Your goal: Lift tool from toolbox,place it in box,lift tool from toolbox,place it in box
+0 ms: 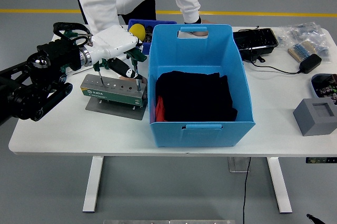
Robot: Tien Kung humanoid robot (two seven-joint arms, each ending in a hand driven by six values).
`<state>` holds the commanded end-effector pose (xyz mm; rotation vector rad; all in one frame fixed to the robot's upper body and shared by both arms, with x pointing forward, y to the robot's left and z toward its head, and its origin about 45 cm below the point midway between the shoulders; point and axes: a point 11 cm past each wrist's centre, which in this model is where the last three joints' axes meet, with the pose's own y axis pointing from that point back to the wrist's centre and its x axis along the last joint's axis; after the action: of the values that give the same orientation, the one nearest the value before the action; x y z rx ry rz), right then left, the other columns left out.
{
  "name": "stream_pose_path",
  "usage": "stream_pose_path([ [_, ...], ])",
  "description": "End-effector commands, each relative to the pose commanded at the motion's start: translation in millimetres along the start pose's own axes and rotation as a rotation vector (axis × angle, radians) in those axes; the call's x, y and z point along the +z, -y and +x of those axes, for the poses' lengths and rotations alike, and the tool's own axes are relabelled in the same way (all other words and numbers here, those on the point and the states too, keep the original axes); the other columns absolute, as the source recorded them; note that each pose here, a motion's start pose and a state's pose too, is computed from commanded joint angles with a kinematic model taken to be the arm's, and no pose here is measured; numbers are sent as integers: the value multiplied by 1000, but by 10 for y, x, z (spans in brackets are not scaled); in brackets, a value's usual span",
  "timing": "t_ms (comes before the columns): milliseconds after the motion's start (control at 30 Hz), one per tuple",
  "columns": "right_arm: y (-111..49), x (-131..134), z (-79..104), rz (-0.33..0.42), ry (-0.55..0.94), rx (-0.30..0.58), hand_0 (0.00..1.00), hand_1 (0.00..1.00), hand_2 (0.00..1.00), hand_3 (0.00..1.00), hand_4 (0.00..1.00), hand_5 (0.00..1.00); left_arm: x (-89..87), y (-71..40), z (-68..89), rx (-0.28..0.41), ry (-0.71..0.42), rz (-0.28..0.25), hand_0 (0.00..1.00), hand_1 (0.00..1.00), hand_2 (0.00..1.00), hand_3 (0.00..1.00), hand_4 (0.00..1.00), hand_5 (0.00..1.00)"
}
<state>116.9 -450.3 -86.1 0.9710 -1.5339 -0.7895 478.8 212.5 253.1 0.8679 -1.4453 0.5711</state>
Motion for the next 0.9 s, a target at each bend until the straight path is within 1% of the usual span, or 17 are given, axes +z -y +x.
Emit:
stream_pose_path([
  [167,-1,-12,3,2,-1,0,621,609,674,568,829,690,-33,-2,-18,-9,3,10,434,263,261,325,998,590],
  [200,-1,-15,5,3,0,0,621,609,674,569,829,690,-41,-4,-23,-11,3,13,397,224,231,277,998,588],
  [367,-1,-21,7,5,4,1,621,609,674,569,829,690,-63,-1,-53,-21,-4,25,397,224,231,277,998,588],
  [400,-1,-21,7,5,5,1,621,609,674,569,829,690,-64,0,-56,-21,-5,26,363,190,200,242,998,586],
  [567,-1,-31,11,7,7,2,621,609,674,569,829,690,-69,5,-54,-24,-11,28,363,190,200,242,998,586],
  [600,-1,-33,12,8,8,2,621,609,674,569,830,690,-71,5,-53,-25,-12,28,298,143,165,204,998,586],
  [800,-1,-49,22,11,11,4,621,609,674,569,830,690,-86,10,-54,-32,-17,33,298,143,165,204,998,586],
  [833,-1,-52,24,12,11,4,621,605,674,569,829,690,-90,10,-54,-32,-19,35,248,108,135,165,998,586],
  [900,-2,-56,27,12,11,5,621,605,674,569,829,690,-93,10,-53,-33,-20,36,248,108,135,165,998,586],
])
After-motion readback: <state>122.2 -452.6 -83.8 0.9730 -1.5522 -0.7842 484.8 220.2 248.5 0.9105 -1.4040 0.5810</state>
